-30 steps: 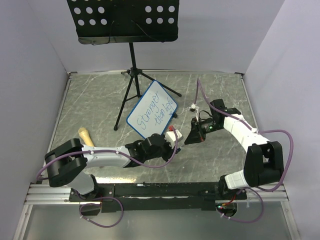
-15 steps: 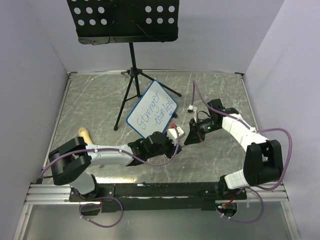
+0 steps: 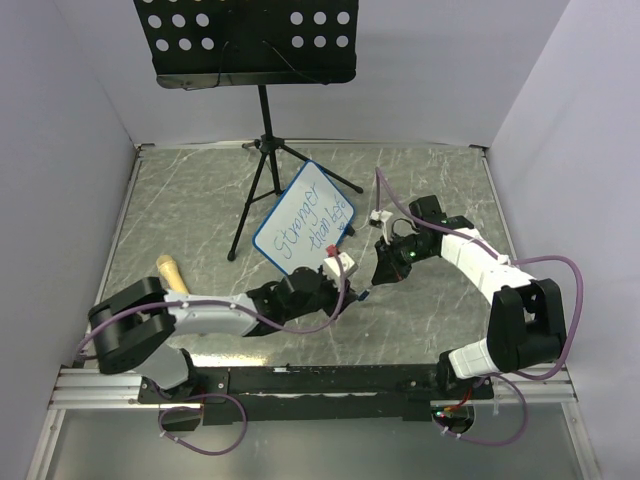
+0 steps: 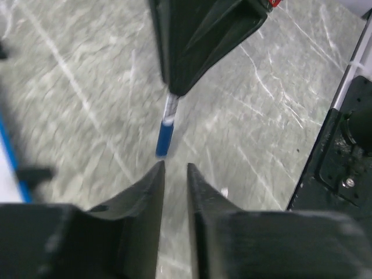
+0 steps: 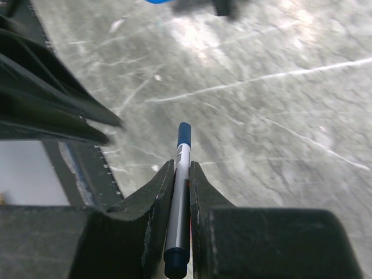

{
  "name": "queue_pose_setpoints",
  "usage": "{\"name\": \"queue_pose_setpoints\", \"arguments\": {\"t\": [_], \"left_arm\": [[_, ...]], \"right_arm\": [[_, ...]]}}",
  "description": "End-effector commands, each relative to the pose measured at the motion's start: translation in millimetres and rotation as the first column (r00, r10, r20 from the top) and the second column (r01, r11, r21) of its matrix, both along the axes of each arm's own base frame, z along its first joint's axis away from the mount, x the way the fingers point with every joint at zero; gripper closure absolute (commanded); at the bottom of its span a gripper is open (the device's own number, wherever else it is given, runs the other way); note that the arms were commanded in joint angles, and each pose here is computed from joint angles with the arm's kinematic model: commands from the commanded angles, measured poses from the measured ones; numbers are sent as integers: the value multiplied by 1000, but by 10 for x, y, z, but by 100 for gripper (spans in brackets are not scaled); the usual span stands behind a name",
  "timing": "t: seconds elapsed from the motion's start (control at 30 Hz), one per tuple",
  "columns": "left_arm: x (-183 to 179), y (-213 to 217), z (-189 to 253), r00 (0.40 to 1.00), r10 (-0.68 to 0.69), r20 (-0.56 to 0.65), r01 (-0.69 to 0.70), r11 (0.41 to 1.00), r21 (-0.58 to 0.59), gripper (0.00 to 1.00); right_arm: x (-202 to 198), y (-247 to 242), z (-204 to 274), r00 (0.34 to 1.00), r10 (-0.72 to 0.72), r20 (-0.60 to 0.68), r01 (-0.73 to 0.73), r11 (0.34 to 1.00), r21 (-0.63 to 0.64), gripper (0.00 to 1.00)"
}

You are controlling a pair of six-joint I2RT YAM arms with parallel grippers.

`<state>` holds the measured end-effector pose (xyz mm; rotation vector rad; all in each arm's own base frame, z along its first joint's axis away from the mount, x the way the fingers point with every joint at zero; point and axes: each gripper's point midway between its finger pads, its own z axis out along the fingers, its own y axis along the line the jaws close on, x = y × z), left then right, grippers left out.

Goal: Write a sentence on the whiteboard
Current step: Put down the whiteboard marker at the center of the board.

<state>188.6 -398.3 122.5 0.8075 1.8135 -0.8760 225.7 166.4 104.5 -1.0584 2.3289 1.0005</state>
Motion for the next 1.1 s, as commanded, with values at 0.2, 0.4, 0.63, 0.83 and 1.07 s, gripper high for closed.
{"name": "queue_pose_setpoints", "arguments": {"t": [0.2, 0.4, 0.63, 0.83, 1.07], "left_arm": [[27, 801, 542, 970, 242, 19, -237, 963, -128, 44], [26, 1297, 813, 927, 374, 19, -361, 908, -213, 12], [-48, 1680, 968, 896, 444, -29, -431, 849, -305, 3], [-115, 1785, 1008, 894, 442, -72, -438, 828, -349, 3], [-145, 1809, 1014, 897, 434, -83, -434, 826, -361, 3]], "right_arm": [[200, -179, -65, 984, -1, 177, 37, 979, -201, 100], [185, -282, -113, 957, 65, 282, 41, 934, -354, 100], [75, -301, -220, 934, 154, 323, 11, 891, -454, 100], [-10, -300, -367, 931, 189, 312, -16, 876, -481, 100], [-62, -303, -576, 946, 196, 257, -45, 866, -498, 100]]}}
